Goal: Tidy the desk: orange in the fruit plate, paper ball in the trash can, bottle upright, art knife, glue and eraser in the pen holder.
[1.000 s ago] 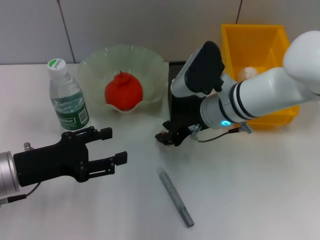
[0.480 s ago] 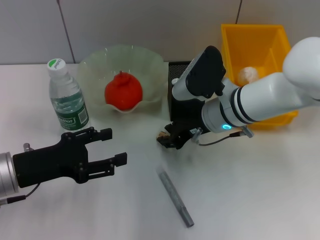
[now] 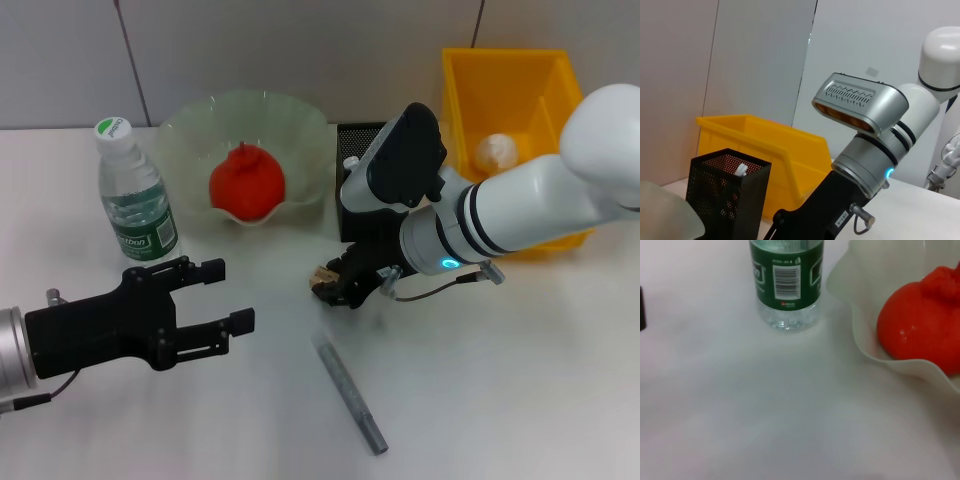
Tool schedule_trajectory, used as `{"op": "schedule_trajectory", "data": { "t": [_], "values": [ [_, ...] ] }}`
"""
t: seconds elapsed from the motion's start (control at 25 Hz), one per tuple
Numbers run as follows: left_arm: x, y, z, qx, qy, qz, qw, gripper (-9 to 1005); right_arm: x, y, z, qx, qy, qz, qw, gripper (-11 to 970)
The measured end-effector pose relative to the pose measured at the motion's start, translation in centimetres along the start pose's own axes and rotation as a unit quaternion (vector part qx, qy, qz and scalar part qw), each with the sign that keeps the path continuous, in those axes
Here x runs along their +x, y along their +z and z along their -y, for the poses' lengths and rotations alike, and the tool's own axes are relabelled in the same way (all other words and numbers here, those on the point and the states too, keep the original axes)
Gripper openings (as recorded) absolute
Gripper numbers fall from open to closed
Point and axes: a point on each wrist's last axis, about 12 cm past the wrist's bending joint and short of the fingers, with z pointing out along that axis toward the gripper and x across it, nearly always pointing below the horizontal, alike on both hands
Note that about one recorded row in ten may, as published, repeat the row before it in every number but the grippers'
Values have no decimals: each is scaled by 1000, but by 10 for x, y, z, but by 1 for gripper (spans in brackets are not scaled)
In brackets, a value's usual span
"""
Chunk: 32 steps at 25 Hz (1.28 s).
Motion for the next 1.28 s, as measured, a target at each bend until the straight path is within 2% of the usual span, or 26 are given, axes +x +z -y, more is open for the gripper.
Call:
{"op": "schedule_trajectory", "data": {
  "t": [0.48, 0.52, 0.8, 0.92, 1.08, 1.12, 1.16, 1.28],
  "values": [
    [1, -2, 1, -1, -3, 1, 1000, 794, -5, -1, 2, 6, 3, 11, 1000, 275],
    [1, -2, 1, -1, -3, 1, 1000, 794, -8, -2, 1, 3, 1, 14, 1000, 253],
    [1, -4, 1, -2, -1, 1, 1000, 794, -24, -10, -7, -29, -1, 34, 999, 267],
    [1, -4, 1, -1, -2, 1, 1000, 794, -34, -19, -9, -49, 5, 47, 998, 273],
    [0, -4, 1, -1, -2, 1, 1000, 794, -46, -42, -4, -66, 18, 65, 995, 281],
    [0, -4, 1, -1, -2, 1, 1000, 794, -50, -54, 0, -64, 17, 69, 995, 283],
    [0, -4, 1, -1, -2, 1, 1000, 794, -50, -54, 0, -64, 17, 69, 995, 285],
    [0, -4, 0, 0, -1, 1, 1000, 794, -55, -73, 7, -51, 11, 80, 995, 291]
  ]
}}
